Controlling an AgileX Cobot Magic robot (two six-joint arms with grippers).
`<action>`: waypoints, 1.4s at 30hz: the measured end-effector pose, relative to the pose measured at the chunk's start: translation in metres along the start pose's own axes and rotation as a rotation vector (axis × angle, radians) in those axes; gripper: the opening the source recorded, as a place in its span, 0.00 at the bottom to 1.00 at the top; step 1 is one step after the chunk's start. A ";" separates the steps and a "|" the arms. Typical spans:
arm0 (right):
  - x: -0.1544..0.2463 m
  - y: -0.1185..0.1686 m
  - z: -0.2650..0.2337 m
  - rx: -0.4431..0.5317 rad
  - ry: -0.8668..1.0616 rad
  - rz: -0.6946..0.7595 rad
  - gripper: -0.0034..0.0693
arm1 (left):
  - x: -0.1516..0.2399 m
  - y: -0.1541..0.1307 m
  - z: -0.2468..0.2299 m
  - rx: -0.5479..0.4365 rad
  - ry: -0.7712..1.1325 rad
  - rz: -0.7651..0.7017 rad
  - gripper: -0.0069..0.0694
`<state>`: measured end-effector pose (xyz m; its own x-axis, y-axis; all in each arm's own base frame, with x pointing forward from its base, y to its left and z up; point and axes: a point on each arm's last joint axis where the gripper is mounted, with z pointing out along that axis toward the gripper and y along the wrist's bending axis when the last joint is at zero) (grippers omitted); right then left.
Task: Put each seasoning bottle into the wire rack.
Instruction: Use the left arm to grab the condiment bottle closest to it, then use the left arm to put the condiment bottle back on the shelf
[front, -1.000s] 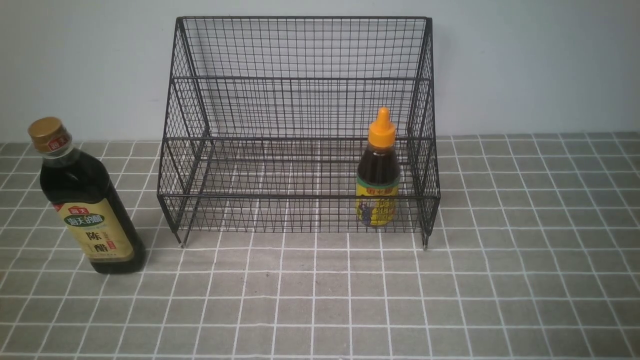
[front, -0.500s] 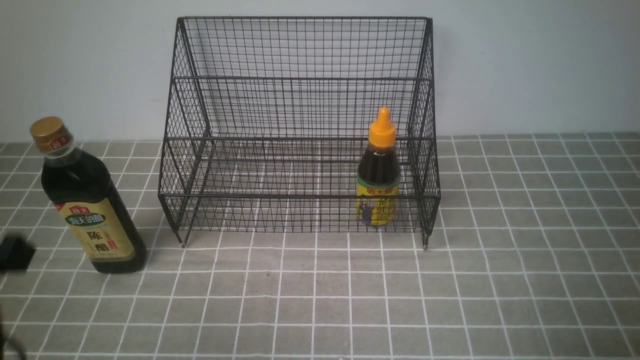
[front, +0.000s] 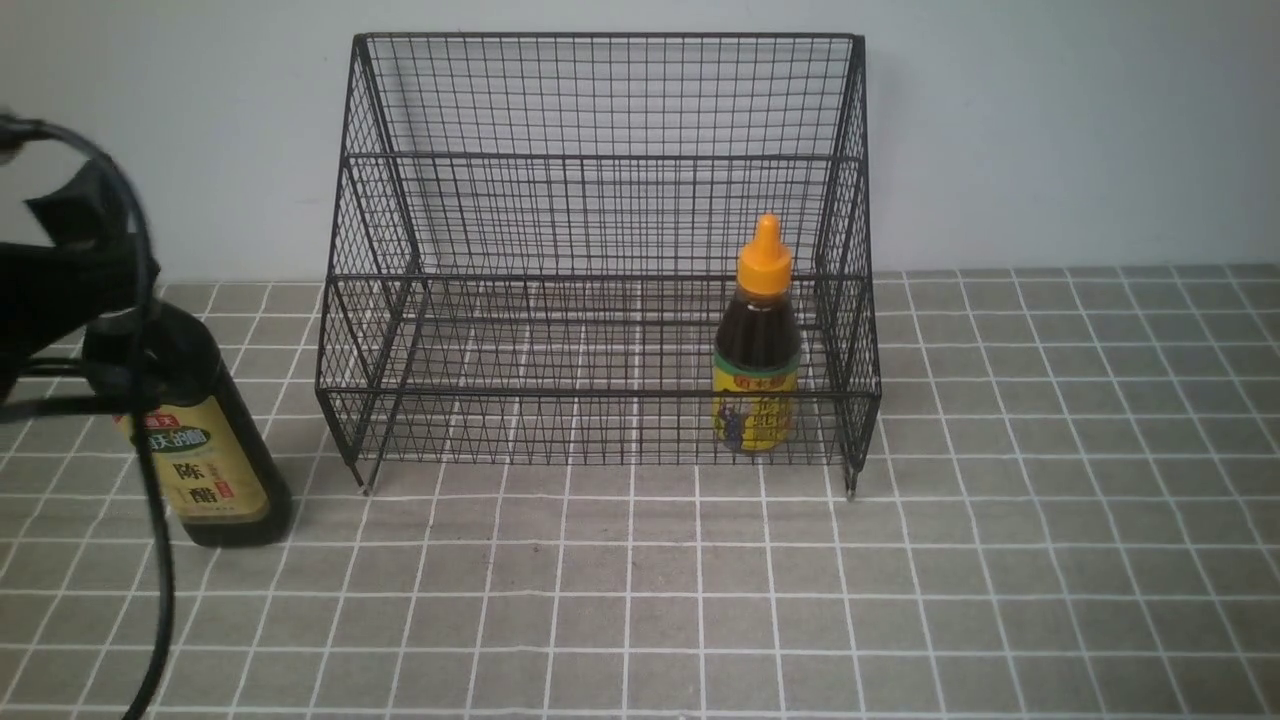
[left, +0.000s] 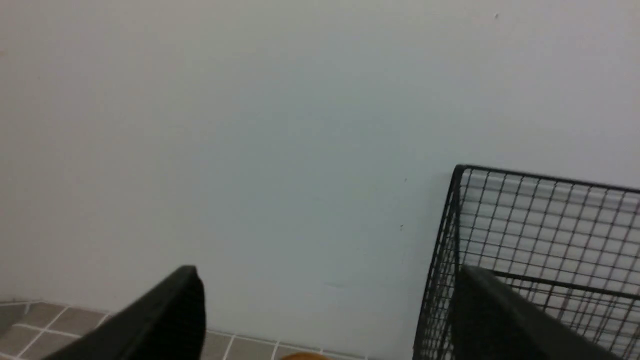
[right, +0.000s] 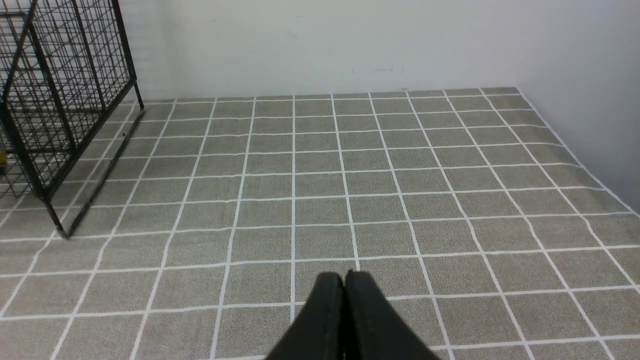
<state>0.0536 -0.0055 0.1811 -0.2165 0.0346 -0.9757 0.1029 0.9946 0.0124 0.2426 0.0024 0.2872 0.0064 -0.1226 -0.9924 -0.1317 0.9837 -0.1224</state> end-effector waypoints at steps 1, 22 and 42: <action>0.000 0.000 0.000 0.000 0.000 0.000 0.03 | 0.001 0.000 0.001 -0.002 0.002 0.001 0.88; 0.000 0.000 0.000 0.000 0.000 0.000 0.03 | 0.028 -0.006 0.026 0.039 0.122 0.146 0.49; 0.000 0.000 0.000 0.001 0.000 -0.002 0.03 | -0.148 -0.071 0.047 0.247 -0.169 0.125 0.49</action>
<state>0.0536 -0.0055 0.1811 -0.2167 0.0326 -0.9757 0.1031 0.9946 0.0103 0.2977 -0.0434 0.4419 0.1728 0.0044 -0.9849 0.1024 0.9945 0.0224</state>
